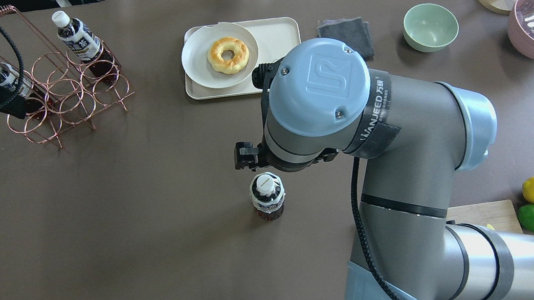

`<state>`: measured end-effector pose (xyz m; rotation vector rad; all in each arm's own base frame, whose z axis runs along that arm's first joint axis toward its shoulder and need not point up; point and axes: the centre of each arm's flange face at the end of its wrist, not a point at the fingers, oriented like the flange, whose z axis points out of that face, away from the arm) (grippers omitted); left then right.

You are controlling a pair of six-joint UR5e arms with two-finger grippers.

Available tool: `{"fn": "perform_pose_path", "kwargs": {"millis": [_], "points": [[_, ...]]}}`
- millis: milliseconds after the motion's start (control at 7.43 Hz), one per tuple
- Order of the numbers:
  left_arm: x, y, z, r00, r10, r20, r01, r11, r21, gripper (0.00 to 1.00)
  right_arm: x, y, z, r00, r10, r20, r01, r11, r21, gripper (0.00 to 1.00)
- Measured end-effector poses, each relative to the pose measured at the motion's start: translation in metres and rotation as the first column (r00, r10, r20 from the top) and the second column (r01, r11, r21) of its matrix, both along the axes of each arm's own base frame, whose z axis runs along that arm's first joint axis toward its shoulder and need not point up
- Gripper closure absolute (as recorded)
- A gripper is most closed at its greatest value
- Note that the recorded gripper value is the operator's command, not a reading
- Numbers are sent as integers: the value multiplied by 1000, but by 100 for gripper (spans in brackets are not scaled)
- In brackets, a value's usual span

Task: Place tea on tray
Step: 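Lower the right gripper onto the bottle and close on it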

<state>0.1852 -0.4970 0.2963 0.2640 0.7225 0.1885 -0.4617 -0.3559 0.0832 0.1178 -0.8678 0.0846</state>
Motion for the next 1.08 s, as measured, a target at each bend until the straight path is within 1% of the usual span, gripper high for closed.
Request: {"fn": "perform_pose_path", "kwargs": {"millis": [269, 538, 673, 1076], "points": [[0, 0, 1, 1000, -1, -3, 1, 1000, 2, 3, -17, -2, -8, 998, -50, -26, 51, 998, 46, 12], [-1, 0, 0, 1000, -4, -6, 4, 1000, 2, 3, -27, 3, -7, 996, -79, -43, 82, 994, 76, 15], [-1, 1, -1, 1000, -5, -7, 5, 1000, 3, 3, -33, 10, -5, 995, -88, -53, 92, 992, 86, 20], [-2, 5, 1, 1000, 2, -16, -2, 1000, -7, 3, -45, 21, -2, 993, -99, -69, 106, 989, 101, 51]]}}
